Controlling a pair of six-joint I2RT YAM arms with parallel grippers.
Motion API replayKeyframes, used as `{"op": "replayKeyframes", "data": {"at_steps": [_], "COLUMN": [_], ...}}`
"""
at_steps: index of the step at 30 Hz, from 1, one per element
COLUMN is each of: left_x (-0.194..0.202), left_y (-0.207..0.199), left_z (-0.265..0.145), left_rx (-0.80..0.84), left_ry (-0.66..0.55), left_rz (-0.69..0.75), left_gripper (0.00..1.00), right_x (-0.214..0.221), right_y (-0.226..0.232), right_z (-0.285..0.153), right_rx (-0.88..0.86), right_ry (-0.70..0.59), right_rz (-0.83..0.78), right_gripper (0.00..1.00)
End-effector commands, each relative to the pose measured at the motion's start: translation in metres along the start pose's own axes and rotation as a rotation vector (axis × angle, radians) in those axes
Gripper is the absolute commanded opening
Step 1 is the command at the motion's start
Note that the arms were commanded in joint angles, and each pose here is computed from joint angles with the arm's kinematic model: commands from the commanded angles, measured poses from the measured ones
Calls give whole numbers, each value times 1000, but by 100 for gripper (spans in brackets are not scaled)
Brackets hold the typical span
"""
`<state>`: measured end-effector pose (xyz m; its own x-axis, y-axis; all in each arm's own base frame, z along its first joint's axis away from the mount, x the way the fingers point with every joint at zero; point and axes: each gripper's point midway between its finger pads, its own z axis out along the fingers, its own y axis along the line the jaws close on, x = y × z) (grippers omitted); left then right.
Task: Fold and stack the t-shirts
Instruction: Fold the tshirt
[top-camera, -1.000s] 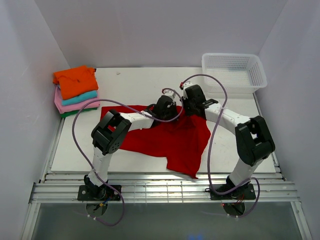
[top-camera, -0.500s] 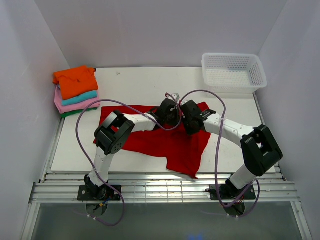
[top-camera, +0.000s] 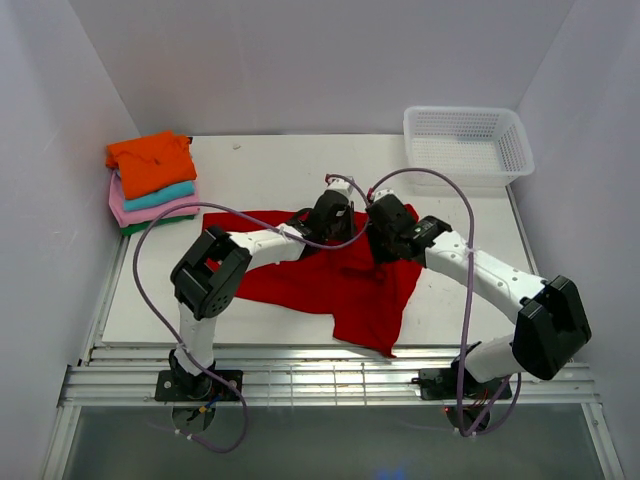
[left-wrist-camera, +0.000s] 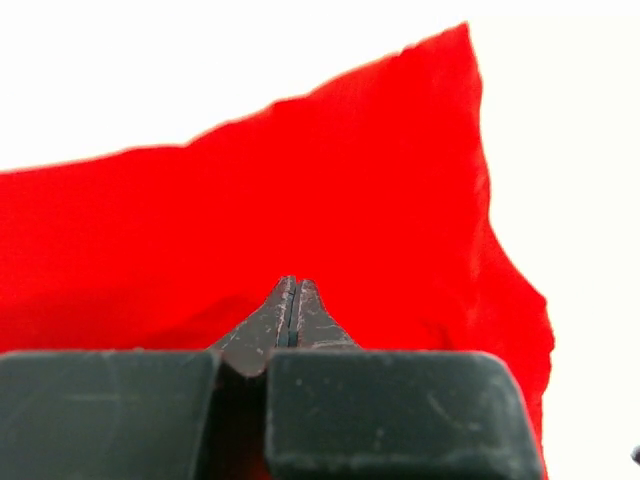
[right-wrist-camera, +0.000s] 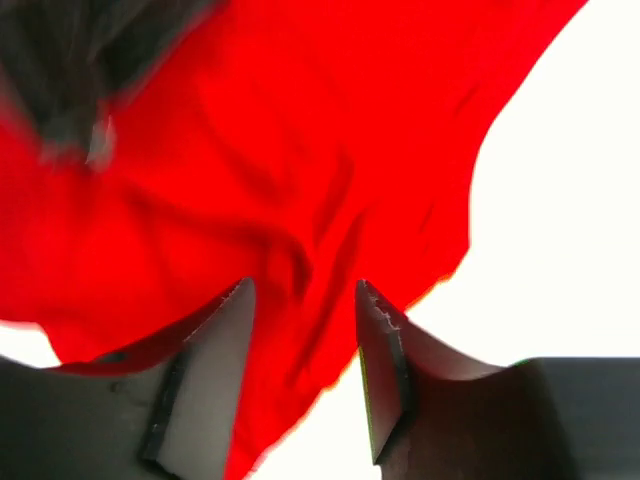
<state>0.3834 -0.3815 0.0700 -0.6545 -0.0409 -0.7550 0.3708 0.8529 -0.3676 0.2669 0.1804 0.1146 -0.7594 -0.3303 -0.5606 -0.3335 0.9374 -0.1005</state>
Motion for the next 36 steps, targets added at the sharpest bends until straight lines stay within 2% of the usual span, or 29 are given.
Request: {"op": "replayKeyframes", "data": {"at_steps": [1,3,4,7,10,18,26,36], "left_x": [-62,-73,-75,-76,-68,-37,-12,8], "left_y": [-1,4,14,42,69,88,92,98], "left_z": [-36,-40,-39,-30,-18,1,-3,1], "left_rx": [-38,-47,-65,-117,-149,-151,-137,-143], "left_ry": [-160,-180,-180,-161,-126,-59,-18,23], "left_rz": [27,26,21,14,-13,-32,-69,-86], "left_gripper": [0,0,0,0,0,0,0,0], "right_x": [-67,-77,-84,-95,-93,-98,-76,-54], "right_y": [-19,-34,-37,-53,-63,-77,-107,-137], "right_z": [3,19,34,69,105,162,178,181], "right_rx": [-8,-25,-31,-40,-44,-41,99,189], "right_ry": [-167,-160,-161,-138,-82,-38,33,123], "right_rz": [68,108,105,137,142,127,151,200], "right_gripper": [45,39,31,17,12,9,9,9]}}
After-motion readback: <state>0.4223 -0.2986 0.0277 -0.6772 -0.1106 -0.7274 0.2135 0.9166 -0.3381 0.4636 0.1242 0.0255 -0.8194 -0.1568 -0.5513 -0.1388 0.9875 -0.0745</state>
